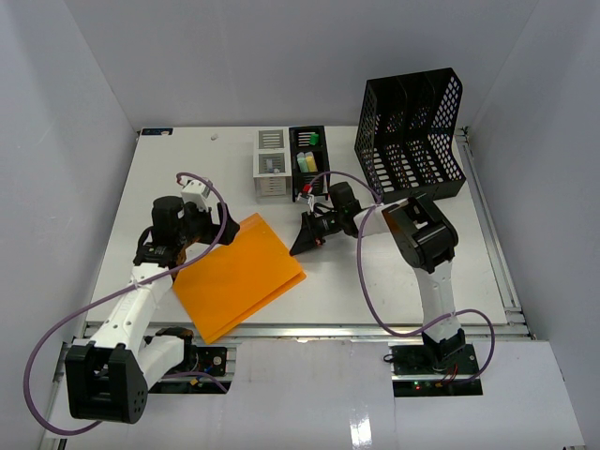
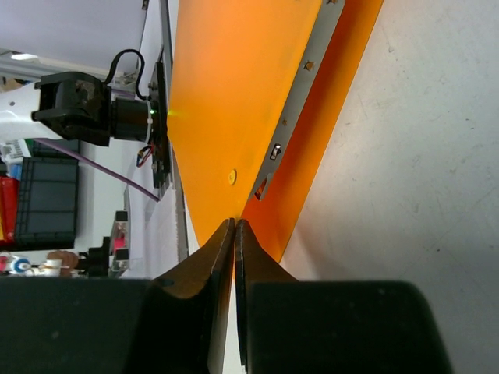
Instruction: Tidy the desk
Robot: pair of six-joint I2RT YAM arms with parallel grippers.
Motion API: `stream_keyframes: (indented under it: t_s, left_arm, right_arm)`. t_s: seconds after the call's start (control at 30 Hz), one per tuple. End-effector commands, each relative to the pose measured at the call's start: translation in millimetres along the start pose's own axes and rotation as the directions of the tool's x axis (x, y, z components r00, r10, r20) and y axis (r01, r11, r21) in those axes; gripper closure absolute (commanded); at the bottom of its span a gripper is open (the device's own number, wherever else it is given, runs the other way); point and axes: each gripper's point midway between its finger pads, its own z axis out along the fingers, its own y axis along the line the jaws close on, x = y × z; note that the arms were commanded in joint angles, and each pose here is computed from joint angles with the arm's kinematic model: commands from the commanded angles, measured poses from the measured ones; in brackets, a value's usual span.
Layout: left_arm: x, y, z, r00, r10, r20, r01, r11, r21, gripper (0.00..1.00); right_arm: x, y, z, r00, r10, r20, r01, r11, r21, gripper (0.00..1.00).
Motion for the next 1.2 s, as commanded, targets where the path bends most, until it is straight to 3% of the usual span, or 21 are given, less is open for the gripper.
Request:
stream_keyframes:
  t_s: [0.0,0.3,0.67,1.17]
  left_arm:
    - [-7.5,-1.8,6.5,0.999,0.028,0.020,-0.029,0.999,0.038,0.02]
    - [-14.0,-16.6,31.6,0.999,-0.038,-0.029,0.044,0.969,0.242,0.02]
    - [-11.7,-18.4,73.4,0.991,-0.029,-0.129,0.076,0.922,0.380,0.02]
    - [9.1,-22.9,101.3,0.978,0.001,-0.208,0.120,0.814,0.568,0.02]
  right_arm:
    - [-19.6,23.7,-17.8,0.981,-0.193,0.003,0.193,0.981,0.009,0.92]
    - [-7.4,40.8,-41.9,0.951,-0.308,-0.028,0.309,0.950,0.053,0.92]
    - [-1.6,41.7,-74.8,0.929,-0.369,-0.037,0.370,0.924,0.098,0.92]
    - [-1.8,53.1,-92.2,0.825,-0.557,-0.091,0.565,0.810,0.160,0.92]
